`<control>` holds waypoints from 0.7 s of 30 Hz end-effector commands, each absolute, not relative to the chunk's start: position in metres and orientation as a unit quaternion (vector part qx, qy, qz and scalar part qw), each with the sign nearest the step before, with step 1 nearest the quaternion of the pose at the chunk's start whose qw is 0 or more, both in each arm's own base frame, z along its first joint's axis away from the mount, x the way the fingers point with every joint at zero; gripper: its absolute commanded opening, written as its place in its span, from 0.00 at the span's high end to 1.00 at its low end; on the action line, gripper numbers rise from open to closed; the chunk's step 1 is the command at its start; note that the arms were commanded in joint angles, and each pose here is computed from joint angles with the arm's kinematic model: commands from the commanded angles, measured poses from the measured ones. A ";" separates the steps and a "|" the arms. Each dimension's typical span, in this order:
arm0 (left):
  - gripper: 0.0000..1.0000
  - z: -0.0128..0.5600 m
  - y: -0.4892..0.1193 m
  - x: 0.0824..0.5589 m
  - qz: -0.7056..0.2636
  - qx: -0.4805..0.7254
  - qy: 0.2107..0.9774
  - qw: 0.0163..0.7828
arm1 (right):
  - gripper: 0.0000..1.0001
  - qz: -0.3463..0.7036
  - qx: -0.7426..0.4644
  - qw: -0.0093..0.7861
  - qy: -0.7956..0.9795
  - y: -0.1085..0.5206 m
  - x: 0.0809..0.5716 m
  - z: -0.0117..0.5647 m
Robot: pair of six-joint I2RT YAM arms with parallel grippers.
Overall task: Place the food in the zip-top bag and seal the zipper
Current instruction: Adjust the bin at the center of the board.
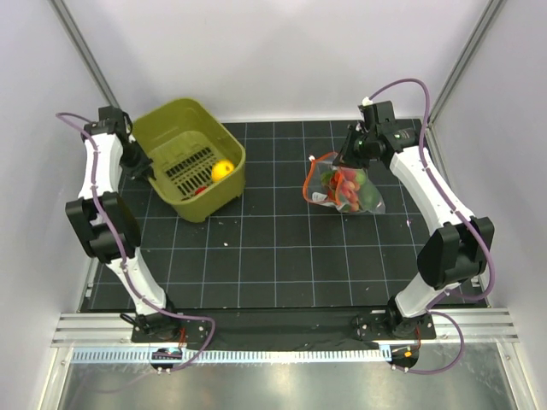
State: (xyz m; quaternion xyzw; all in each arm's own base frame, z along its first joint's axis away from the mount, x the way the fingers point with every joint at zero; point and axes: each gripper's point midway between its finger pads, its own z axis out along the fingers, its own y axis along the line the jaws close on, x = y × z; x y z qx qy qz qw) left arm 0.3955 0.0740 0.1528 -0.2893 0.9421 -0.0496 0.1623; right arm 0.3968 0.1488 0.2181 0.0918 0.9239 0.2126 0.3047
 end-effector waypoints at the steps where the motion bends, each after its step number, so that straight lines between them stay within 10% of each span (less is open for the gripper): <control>1: 1.00 0.210 0.073 0.437 -0.097 -0.281 0.907 0.298 | 0.99 0.235 0.081 0.347 0.904 0.155 0.403 0.249; 10: 1.00 0.307 0.053 0.442 -0.119 -0.213 0.826 0.508 | 0.99 0.241 0.088 0.349 0.901 0.156 0.405 0.247; 21: 1.00 0.246 0.035 0.437 -0.163 -0.223 0.866 0.416 | 0.99 0.241 0.091 0.349 0.901 0.157 0.407 0.247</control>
